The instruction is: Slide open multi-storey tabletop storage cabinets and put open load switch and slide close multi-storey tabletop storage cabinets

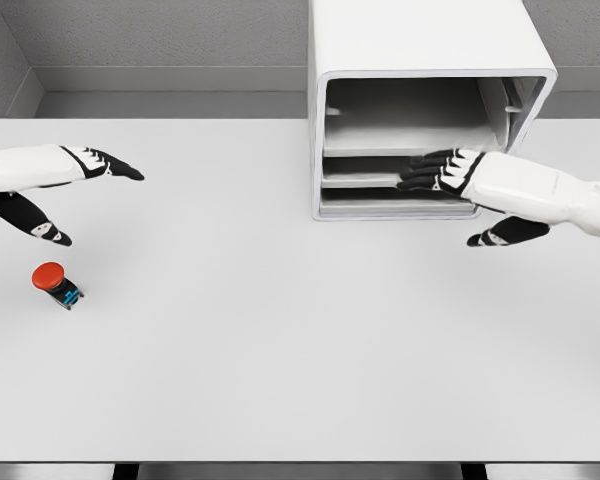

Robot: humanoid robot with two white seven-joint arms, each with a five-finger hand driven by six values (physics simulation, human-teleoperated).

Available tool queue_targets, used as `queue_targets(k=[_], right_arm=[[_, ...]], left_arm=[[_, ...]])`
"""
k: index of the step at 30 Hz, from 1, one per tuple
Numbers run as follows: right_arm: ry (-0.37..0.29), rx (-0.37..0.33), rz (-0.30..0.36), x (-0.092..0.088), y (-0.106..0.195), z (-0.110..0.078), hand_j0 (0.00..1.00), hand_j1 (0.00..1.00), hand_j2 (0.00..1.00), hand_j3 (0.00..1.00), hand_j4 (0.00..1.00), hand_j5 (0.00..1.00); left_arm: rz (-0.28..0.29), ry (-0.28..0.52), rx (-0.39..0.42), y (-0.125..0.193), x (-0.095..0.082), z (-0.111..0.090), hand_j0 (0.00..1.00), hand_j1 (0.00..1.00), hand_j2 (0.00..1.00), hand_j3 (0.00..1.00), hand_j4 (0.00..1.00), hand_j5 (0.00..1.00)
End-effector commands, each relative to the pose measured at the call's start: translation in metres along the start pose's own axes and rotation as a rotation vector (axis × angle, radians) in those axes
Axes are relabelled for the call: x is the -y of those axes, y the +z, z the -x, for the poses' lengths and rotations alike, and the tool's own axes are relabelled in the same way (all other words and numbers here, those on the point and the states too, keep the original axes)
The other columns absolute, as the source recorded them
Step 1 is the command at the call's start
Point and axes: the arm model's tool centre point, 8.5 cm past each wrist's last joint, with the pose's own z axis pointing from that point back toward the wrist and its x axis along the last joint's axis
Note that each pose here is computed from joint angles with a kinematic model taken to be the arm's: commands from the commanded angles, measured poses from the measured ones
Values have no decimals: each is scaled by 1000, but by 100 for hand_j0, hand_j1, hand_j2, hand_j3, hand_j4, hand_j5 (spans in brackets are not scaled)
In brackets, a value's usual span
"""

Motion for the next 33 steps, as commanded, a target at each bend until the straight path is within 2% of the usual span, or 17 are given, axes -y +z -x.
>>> queue_targets(k=[1,5,7,9,12,16,17,19,22,23,27,29,33], right_arm=[[-10,1,-7,-2,0,0,100,100,100,100,100,100],[22,34,11,14,-13,-3,100,100,100,100,100,100],[21,56,-16,11,-21,-6,100,100,100,100,100,100],[35,75,-13,17,-29,-8,100,100,100,100,100,100],[28,89,-41,13,-36,-7,100,100,100,100,100,100],[22,76,-26,18,-34,-2,100,100,100,100,100,100],[-13,84,-6,21,-33,-2,100,100,100,100,100,100],[-13,75,-7,23,-31,0,100,100,100,100,100,100],[-5,16,2,32,-22,18,100,100,100,100,100,100],[-1,15,-2,33,-22,18,100,100,100,100,100,100],[57,28,-102,44,-25,13,100,100,100,100,100,100],[72,41,-148,43,-30,9,100,100,100,100,100,100],[71,68,-163,39,-39,5,100,100,100,100,100,100]], left_arm=[[-6,5,0,1,-1,0,100,100,100,100,100,100],[-6,6,-4,2,-1,0,100,100,100,100,100,100],[-1,8,-19,9,1,2,100,100,100,100,100,100],[1,8,-38,18,1,5,100,100,100,100,100,100],[-4,7,-58,27,-1,7,100,100,100,100,100,100],[12,24,-92,40,8,11,100,100,100,100,100,100],[18,30,-91,40,11,12,100,100,100,100,100,100],[22,26,-112,49,11,13,100,100,100,100,100,100],[29,37,-114,49,16,15,100,100,100,100,100,100],[34,40,-114,49,18,15,100,100,100,100,100,100],[60,62,-117,49,32,16,100,100,100,100,100,100],[63,63,-118,49,33,16,100,100,100,100,100,100],[74,69,-138,57,37,19,100,100,100,100,100,100]])
